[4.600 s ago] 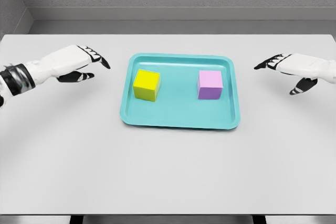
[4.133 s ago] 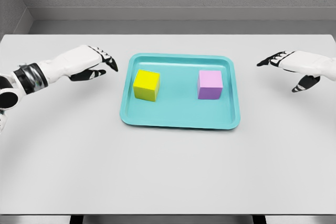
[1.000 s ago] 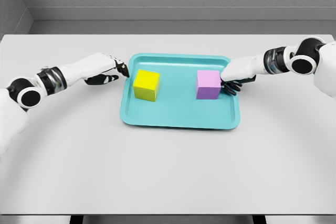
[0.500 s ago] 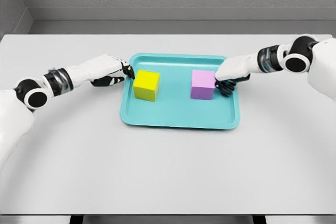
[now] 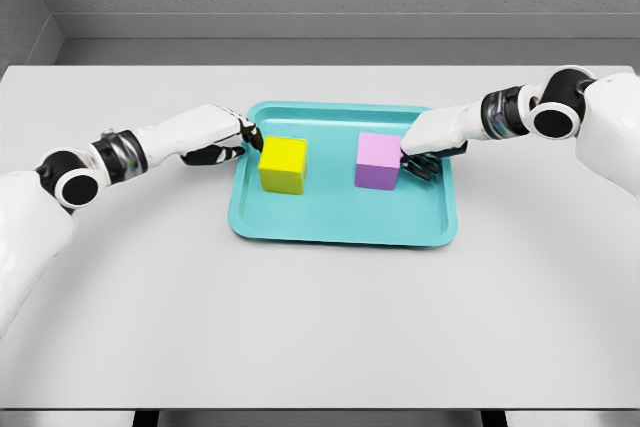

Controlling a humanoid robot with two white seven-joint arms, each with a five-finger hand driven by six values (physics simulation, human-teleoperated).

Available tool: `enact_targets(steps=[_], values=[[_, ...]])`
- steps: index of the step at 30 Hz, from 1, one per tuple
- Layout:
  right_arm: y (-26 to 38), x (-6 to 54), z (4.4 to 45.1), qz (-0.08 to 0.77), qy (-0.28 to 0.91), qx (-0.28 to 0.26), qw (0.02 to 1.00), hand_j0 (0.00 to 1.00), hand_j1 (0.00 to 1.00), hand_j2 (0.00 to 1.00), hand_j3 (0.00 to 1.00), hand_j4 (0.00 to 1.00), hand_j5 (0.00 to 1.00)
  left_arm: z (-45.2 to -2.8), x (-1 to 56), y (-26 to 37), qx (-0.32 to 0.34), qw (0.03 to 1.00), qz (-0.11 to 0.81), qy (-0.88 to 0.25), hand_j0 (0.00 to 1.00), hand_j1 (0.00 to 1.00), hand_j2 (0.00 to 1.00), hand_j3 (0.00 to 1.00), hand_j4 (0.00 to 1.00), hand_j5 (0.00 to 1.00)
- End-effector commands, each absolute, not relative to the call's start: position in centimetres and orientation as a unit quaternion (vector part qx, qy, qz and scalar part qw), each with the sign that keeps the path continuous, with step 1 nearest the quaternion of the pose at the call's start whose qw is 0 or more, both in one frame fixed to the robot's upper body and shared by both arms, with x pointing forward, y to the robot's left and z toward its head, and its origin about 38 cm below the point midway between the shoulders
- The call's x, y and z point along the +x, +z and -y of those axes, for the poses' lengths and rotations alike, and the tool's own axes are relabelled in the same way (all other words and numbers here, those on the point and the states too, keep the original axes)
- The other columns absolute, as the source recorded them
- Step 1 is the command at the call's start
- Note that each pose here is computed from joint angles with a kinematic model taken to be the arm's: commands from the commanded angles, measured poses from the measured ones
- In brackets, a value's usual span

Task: Push two cubes

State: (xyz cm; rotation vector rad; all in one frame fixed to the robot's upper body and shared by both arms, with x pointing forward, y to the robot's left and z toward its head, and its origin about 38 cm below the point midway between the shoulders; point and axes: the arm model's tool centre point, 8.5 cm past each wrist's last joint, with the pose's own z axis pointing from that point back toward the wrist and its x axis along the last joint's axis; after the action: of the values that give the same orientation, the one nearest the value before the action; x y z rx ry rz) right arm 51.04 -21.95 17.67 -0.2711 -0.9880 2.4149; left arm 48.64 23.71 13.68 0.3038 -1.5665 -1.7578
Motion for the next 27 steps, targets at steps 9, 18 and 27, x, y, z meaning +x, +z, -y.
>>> enact_targets(steps=[9, 18, 27], values=[[17.2, 51.7, 23.4, 0.350, 0.888, -0.107, 0.277, 0.14, 0.14, 0.14, 0.14, 0.14, 0.14, -22.6, 48.5, 13.5, 0.110, 0.369, 0.615, -0.688, 0.52, 0.52, 0.52, 0.52, 0.52, 0.52], [17.4, 52.3, 22.1, 0.353, 0.888, -0.107, 0.274, 0.14, 0.14, 0.14, 0.14, 0.14, 0.14, -21.8, 48.5, 13.3, 0.103, 0.367, 0.618, -0.688, 0.52, 0.52, 0.52, 0.52, 0.52, 0.52], [17.8, 52.4, 21.5, 0.355, 0.889, -0.108, 0.268, 0.14, 0.14, 0.14, 0.14, 0.14, 0.14, -22.2, 48.5, 13.4, 0.108, 0.368, 0.618, -0.687, 0.52, 0.52, 0.52, 0.52, 0.52, 0.52]])
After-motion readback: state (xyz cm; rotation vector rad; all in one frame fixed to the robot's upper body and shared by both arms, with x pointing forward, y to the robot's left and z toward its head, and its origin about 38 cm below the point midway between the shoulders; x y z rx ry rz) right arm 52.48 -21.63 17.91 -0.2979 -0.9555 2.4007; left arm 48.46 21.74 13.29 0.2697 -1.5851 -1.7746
